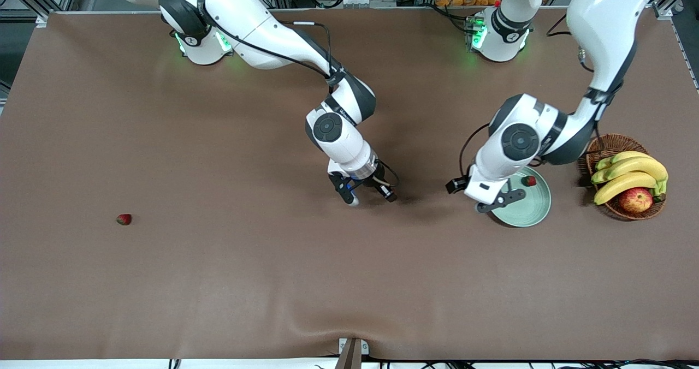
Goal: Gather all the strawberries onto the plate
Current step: 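Carry the second strawberry to mid-table and release it with the right gripper, then grasp the strawberry with the left gripper while the right gripper reaches another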
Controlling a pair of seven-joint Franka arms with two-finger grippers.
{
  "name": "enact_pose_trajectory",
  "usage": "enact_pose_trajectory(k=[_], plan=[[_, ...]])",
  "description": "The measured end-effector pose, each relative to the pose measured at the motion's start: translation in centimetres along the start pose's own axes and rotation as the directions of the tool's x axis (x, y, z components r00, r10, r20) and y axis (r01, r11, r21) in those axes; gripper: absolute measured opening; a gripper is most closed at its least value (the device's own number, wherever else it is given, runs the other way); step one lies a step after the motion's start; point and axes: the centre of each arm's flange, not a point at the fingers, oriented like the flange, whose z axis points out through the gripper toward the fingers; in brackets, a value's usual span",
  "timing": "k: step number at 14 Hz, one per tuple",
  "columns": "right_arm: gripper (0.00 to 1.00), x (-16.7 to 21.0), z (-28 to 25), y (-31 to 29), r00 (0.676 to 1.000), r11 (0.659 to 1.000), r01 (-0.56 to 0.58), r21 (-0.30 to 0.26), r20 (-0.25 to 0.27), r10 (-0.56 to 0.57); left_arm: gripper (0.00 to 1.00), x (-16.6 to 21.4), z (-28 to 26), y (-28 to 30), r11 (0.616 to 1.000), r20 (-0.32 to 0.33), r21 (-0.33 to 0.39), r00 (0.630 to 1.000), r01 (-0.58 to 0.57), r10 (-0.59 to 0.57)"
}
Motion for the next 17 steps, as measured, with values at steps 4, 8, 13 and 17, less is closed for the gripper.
enact_pose_trajectory(k=[4, 8, 13, 17], plan=[[1.0, 3.9, -2.3, -1.8, 1.0, 0.999, -0.009, -0.037, -0.025, 0.008, 1.0, 0.1, 1.3, 1.6, 1.0, 0.027, -0.019, 1.0, 0.004, -0.003], [1.0, 10.8, -7.6, -3.9, 0.999, 0.994, 0.008, -0.107, -0.033, -0.012, 1.0, -0.6, 1.6, 4.1, 0.999, 0.034, -0.036, 0.999, 0.026, -0.025], [1.0, 24.2, -15.3, -4.0, 0.993, 0.976, 0.114, -0.183, -0.017, -0.12, 1.0, -4.5, 1.7, 12.7, 0.995, 0.037, -0.089, 0.999, 0.034, -0.031], [1.0, 34.6, -21.4, -1.8, 0.973, 0.949, 0.227, -0.221, 0.026, -0.227, 0.93, -6.4, 4.6, 15.9, 0.999, 0.006, -0.041, 1.0, -0.007, 0.007]])
